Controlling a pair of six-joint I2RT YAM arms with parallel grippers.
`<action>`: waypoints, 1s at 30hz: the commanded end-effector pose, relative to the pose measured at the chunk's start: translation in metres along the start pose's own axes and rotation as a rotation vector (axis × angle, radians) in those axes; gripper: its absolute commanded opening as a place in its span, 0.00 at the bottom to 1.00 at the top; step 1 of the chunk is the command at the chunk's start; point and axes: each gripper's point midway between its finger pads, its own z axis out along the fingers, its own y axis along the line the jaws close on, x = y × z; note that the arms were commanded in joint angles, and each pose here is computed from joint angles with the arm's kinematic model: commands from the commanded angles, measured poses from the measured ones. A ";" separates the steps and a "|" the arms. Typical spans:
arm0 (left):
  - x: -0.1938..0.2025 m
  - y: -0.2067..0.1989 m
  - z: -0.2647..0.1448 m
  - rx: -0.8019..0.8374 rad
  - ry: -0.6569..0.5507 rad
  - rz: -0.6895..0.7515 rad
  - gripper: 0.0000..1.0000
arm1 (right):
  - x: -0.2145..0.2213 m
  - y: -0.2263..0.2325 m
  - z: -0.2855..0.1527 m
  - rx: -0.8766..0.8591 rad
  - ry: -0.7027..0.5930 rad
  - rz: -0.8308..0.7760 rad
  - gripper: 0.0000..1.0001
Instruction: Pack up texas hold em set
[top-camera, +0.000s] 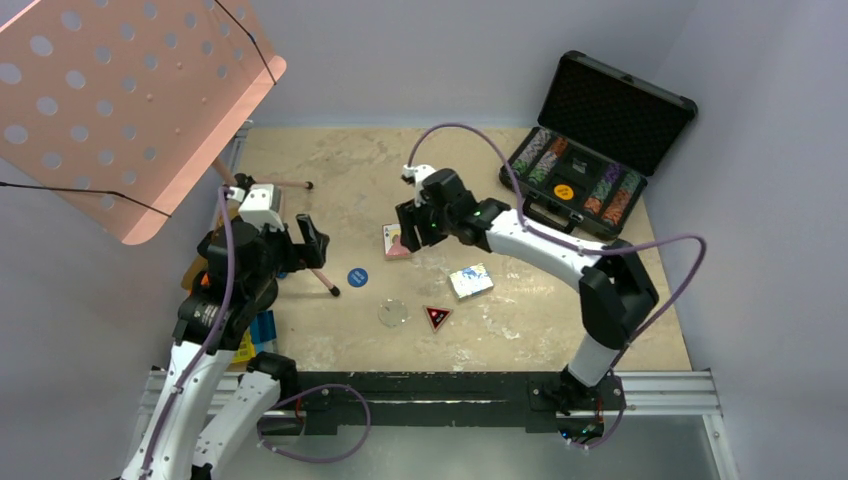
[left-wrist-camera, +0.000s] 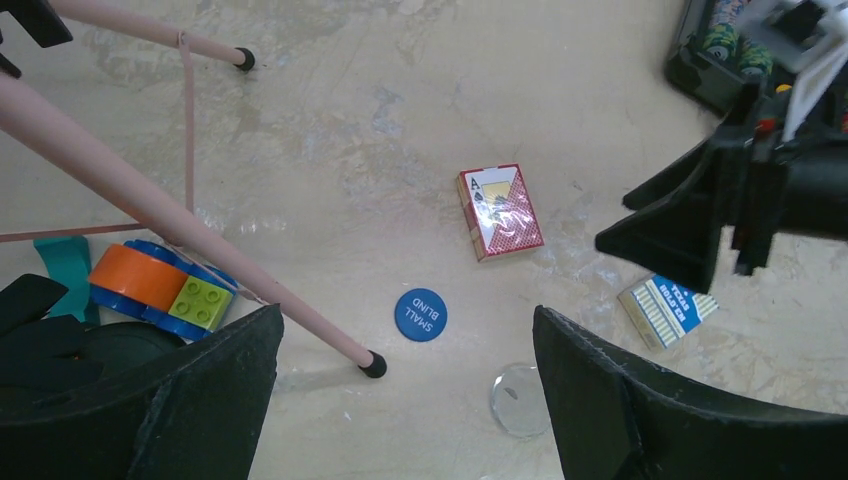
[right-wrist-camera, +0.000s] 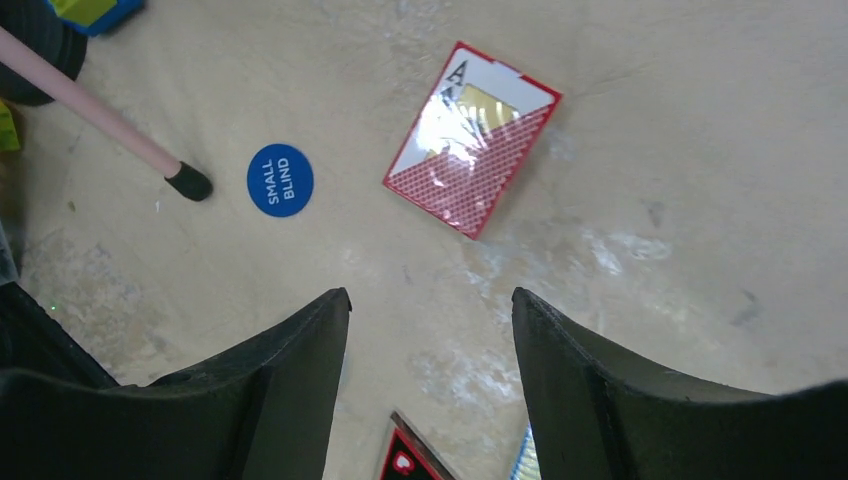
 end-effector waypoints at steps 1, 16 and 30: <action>-0.016 0.005 -0.006 -0.022 -0.089 0.005 0.98 | -0.023 0.056 0.021 -0.121 -0.098 -0.079 0.64; -0.028 0.009 -0.021 -0.034 -0.187 -0.005 0.98 | 0.021 0.129 0.089 -0.163 -0.033 -0.263 0.65; -0.028 0.009 -0.021 -0.033 -0.188 -0.005 0.97 | 0.047 0.133 0.120 -0.093 0.041 -0.374 0.65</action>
